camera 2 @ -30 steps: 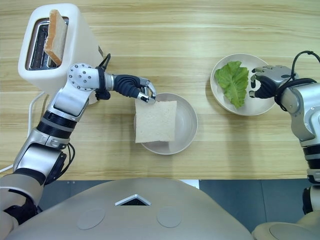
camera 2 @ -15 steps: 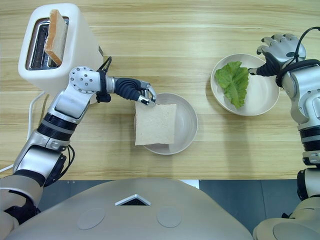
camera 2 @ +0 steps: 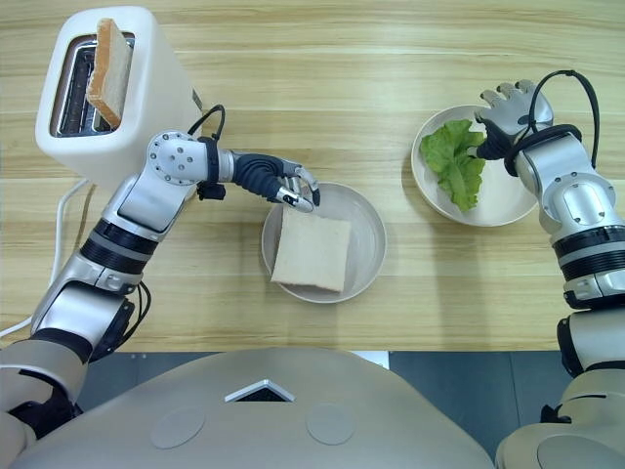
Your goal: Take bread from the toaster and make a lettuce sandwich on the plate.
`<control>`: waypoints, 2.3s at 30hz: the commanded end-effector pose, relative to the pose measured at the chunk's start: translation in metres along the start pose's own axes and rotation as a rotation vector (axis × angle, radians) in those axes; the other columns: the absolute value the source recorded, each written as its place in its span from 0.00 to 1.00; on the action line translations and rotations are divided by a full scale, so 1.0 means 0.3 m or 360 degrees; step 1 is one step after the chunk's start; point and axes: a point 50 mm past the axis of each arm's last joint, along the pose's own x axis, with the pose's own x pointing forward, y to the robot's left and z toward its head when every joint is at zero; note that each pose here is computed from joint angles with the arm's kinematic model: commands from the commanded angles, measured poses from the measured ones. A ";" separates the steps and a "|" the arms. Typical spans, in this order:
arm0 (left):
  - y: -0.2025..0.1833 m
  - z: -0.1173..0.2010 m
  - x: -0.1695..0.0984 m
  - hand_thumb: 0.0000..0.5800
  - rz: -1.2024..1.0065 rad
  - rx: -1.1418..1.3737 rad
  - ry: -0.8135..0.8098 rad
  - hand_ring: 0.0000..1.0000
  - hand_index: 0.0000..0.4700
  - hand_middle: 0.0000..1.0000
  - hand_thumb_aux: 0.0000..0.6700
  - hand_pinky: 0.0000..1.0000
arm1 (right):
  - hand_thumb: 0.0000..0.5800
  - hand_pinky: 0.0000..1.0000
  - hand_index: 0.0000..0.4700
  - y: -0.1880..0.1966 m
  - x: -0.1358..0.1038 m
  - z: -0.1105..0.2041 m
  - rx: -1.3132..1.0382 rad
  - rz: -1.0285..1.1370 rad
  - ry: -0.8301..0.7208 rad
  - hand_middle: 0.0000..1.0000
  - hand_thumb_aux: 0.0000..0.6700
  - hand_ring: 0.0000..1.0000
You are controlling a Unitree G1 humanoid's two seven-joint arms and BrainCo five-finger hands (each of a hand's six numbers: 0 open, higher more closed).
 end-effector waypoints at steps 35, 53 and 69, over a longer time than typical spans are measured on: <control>0.090 0.104 -0.157 0.00 0.0271 0.0305 0.0115 0.00 0.00 0.00 0.00 0.00 | 0.52 0.00 0.31 0.037 -0.027 -0.017 -0.0283 0.0169 -0.0096 0.00 0.31 0.00; 0.077 0.068 -0.148 0.00 0.0259 0.0221 0.0125 0.00 0.00 0.00 0.00 0.00 | 0.69 0.00 0.44 0.039 -0.002 0.002 -0.0148 0.0129 -0.0106 0.00 0.44 0.00; 0.081 0.063 -0.144 0.00 0.0267 0.0228 0.0109 0.00 0.00 0.00 0.00 0.00 | 1.00 0.00 1.00 0.070 0.019 0.038 -0.0145 0.0192 -0.0153 0.00 1.00 0.00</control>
